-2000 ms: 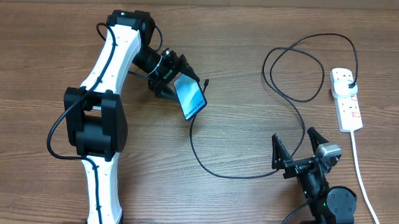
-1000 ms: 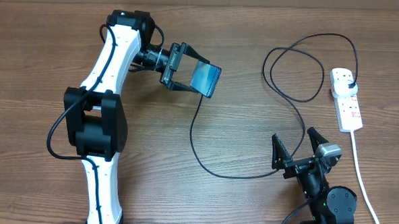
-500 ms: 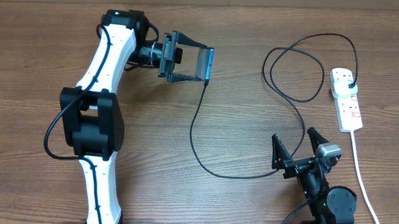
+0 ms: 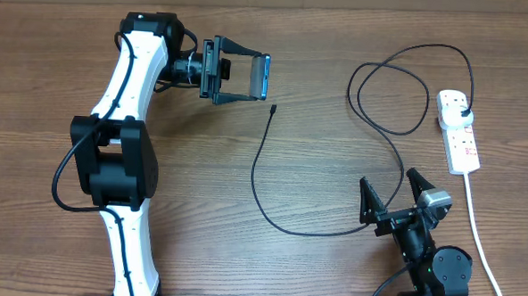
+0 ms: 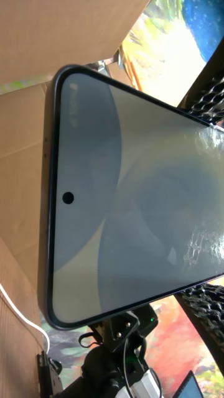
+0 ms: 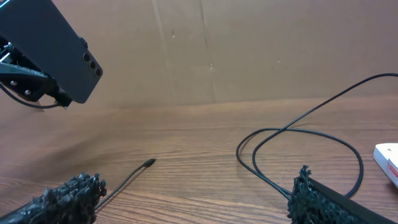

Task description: Plug charger to phone and switch on socket

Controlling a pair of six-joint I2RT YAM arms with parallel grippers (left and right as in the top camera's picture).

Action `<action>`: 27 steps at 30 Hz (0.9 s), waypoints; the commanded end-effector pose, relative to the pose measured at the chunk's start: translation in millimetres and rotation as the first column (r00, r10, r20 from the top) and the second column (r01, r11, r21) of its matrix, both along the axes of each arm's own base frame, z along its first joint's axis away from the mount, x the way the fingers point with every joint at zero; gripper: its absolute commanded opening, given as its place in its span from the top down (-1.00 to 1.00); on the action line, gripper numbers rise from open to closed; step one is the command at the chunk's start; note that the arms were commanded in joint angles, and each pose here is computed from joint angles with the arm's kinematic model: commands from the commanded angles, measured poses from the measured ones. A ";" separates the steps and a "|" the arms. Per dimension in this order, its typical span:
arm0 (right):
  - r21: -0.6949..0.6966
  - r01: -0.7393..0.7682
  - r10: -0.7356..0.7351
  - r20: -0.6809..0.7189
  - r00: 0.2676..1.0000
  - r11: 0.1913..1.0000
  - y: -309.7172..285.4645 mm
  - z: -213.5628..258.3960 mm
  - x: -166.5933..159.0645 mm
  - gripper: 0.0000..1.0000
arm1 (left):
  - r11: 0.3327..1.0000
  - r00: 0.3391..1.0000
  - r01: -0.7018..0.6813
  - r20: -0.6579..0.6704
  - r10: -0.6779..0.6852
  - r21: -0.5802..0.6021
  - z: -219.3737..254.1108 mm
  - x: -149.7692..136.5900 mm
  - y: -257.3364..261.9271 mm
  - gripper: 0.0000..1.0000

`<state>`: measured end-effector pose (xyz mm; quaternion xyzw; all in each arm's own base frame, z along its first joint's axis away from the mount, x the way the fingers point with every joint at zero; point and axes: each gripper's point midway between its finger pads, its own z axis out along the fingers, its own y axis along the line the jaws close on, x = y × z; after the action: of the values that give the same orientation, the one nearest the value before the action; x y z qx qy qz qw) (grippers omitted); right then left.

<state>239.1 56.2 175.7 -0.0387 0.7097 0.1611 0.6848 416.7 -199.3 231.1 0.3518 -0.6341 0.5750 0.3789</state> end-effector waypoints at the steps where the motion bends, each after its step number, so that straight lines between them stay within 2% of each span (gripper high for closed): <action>1: 0.002 0.002 -0.002 0.000 1.000 1.000 -0.2 -2.6 0.2 -1.00 | 0.998 0.999 -0.012 0.033 0.014 -0.064 17.4 4.0 0.0 -0.01; 6: 0.002 0.002 -0.002 0.000 1.000 1.000 -0.3 -2.5 0.3 -1.00 | 0.998 0.998 -0.011 0.061 0.015 -0.066 17.3 5.8 0.4 -0.10; 27: 0.002 0.002 -0.002 0.000 1.000 1.000 -0.3 -2.6 0.3 -1.00 | 0.998 0.997 -0.011 0.071 0.016 -0.067 17.3 6.1 0.5 0.04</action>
<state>239.1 56.2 175.7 -0.0387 0.7097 0.1608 0.6848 418.6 -199.5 230.8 0.3431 -0.6386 0.5807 0.3704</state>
